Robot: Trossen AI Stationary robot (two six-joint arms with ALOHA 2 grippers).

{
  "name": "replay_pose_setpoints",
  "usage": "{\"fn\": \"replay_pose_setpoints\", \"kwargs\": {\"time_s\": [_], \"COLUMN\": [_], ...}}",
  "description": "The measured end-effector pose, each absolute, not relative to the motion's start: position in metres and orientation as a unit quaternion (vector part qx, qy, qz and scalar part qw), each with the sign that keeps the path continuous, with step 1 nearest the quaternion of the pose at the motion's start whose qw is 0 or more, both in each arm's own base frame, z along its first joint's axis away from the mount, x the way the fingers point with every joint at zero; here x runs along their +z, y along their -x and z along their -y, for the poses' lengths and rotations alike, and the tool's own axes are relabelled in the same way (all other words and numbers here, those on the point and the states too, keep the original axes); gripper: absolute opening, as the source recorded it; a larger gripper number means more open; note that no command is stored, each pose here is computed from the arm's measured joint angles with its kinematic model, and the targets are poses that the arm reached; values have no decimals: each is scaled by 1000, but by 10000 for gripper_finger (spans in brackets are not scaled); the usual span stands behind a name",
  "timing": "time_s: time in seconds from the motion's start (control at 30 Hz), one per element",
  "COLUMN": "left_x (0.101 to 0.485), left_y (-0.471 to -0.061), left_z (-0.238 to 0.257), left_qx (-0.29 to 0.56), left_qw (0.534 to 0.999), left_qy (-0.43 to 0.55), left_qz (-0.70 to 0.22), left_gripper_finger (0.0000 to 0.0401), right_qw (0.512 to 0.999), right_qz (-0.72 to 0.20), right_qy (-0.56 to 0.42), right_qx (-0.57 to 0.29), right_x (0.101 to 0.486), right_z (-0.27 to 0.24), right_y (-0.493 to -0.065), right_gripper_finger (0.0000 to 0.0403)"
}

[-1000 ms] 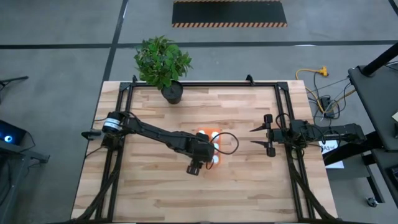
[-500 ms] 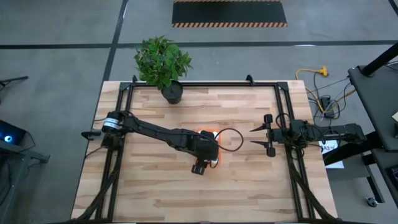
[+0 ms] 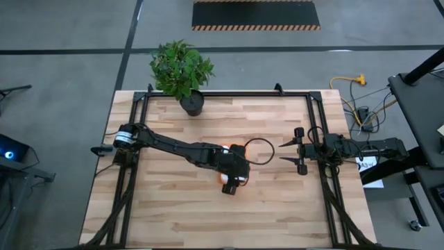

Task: Pick and place pill bottles into a basket
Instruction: Return to Home Position

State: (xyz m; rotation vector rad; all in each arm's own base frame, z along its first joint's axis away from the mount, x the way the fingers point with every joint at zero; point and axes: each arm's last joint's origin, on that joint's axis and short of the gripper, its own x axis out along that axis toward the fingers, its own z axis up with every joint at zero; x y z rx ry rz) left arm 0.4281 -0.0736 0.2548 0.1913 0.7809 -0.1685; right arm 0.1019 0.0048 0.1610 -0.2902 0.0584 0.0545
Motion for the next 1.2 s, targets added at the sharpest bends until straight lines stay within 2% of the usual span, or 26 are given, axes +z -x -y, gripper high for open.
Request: {"fn": "replay_pose_setpoints", "kwargs": {"time_s": [0.33, 0.57, 0.73, 0.93, 1.2], "left_x": [254, 254, 259, 267, 254], "left_y": [-427, -409, -377, -317, -254], "left_z": [48, 30, 15, 4, 3], "left_qx": [-56, -39, -21, -2, 3], "left_qw": [917, 927, 943, 976, 988], "left_qy": [-81, -72, -63, -63, -61], "left_qz": [-387, -365, -326, -208, -141], "left_gripper_finger": [218, 218, 218, 218, 218], "right_qw": [989, 989, 989, 989, 988], "right_qz": [-29, -30, -30, -31, -35], "right_qy": [145, 145, 145, 145, 145], "right_qx": [27, 27, 28, 27, 28], "right_x": [161, 161, 161, 161, 160], "right_z": [-5, -5, -5, -5, -5], "right_y": [-102, -102, -102, -102, -103], "right_gripper_finger": [206, 206, 206, 206, 206]}}
